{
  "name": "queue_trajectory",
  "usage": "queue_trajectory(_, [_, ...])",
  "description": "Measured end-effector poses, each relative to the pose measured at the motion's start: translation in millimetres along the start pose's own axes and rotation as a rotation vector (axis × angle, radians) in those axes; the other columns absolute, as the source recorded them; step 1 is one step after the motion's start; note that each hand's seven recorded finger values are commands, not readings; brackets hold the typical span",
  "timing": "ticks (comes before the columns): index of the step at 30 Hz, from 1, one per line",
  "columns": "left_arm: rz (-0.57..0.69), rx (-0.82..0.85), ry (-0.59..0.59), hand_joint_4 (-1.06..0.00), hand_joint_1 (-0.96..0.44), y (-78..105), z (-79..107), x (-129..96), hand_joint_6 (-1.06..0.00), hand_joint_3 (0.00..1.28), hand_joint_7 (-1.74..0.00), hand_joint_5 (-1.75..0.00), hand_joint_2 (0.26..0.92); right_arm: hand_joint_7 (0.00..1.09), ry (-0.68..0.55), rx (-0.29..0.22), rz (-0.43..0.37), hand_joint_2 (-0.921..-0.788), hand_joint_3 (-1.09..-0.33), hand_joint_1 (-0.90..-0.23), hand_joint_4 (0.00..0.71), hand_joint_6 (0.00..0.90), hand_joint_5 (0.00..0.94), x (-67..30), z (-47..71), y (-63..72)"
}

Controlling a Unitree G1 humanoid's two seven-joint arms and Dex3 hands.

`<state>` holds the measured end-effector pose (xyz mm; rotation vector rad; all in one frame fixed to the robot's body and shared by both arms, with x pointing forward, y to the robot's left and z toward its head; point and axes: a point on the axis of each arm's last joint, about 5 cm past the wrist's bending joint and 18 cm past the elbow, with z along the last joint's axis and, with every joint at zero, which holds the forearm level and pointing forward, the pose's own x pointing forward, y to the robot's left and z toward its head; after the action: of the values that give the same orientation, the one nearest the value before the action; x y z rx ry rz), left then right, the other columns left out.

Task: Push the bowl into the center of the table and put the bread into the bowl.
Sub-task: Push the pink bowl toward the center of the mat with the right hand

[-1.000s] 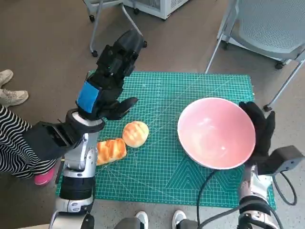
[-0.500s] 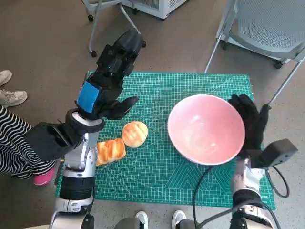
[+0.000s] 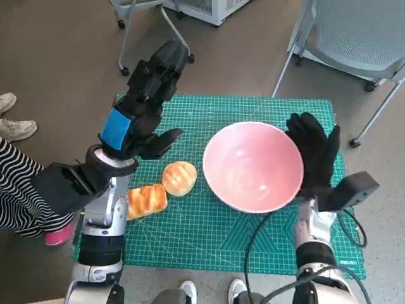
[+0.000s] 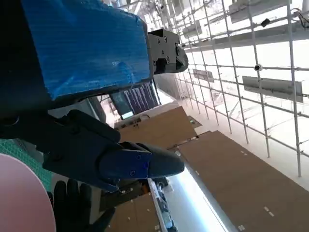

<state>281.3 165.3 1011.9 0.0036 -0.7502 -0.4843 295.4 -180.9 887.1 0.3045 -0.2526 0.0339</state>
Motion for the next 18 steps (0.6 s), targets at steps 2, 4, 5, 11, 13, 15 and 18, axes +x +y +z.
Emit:
queue_trajectory(2, [0.003, 0.005, 0.002, -0.02, -0.68, 1.3, 0.6, -1, 0.0, 0.36, -0.34, 0.0, 0.921, 0.48, 0.007, 0.011, 0.002, -0.921, -0.802, -0.569, 0.103, 0.004, 0.0, 1.7, -0.3, 2.6])
queue_trajectory(4, [0.005, 0.014, 0.002, -0.02, -0.68, 3.0, 1.7, -3, 0.0, 0.36, -0.35, 0.0, 0.921, 0.48, 0.015, 0.029, 0.01, -0.921, -0.807, -0.565, 0.099, 0.002, 0.0, 5.2, -0.6, 8.1])
queue_trajectory(5, [0.005, 0.016, 0.003, -0.02, -0.68, 3.4, 2.0, -3, 0.0, 0.36, -0.35, 0.0, 0.921, 0.48, 0.016, 0.036, 0.016, -0.921, -0.809, -0.563, 0.097, 0.001, 0.0, 7.3, -0.3, 11.1])
queue_trajectory(11, [0.003, 0.021, -0.005, -0.03, -0.69, 2.8, 4.4, -4, 0.0, 0.36, -0.35, -0.01, 0.921, 0.48, 0.019, 0.064, 0.042, -0.921, -0.819, -0.547, 0.096, 0.003, 0.001, 16.9, 2.4, 23.0])
queue_trajectory(13, [0.003, 0.024, -0.008, -0.03, -0.7, 2.8, 5.2, -4, 0.0, 0.36, -0.35, -0.01, 0.921, 0.48, 0.022, 0.07, 0.045, -0.921, -0.82, -0.543, 0.096, 0.003, 0.001, 19.1, 2.9, 25.5])
queue_trajectory(15, [0.006, 0.026, -0.01, -0.03, -0.7, 2.8, 5.7, -4, 0.0, 0.36, -0.36, -0.01, 0.921, 0.49, 0.027, 0.074, 0.047, -0.921, -0.821, -0.539, 0.097, 0.003, 0.002, 20.8, 3.4, 27.3])
queue_trajectory(18, [0.01, 0.031, -0.008, -0.03, -0.7, 3.0, 6.0, -4, 0.0, 0.37, -0.36, -0.01, 0.921, 0.49, 0.032, 0.08, 0.052, -0.921, -0.821, -0.538, 0.098, 0.003, 0.002, 23.4, 4.3, 30.0])
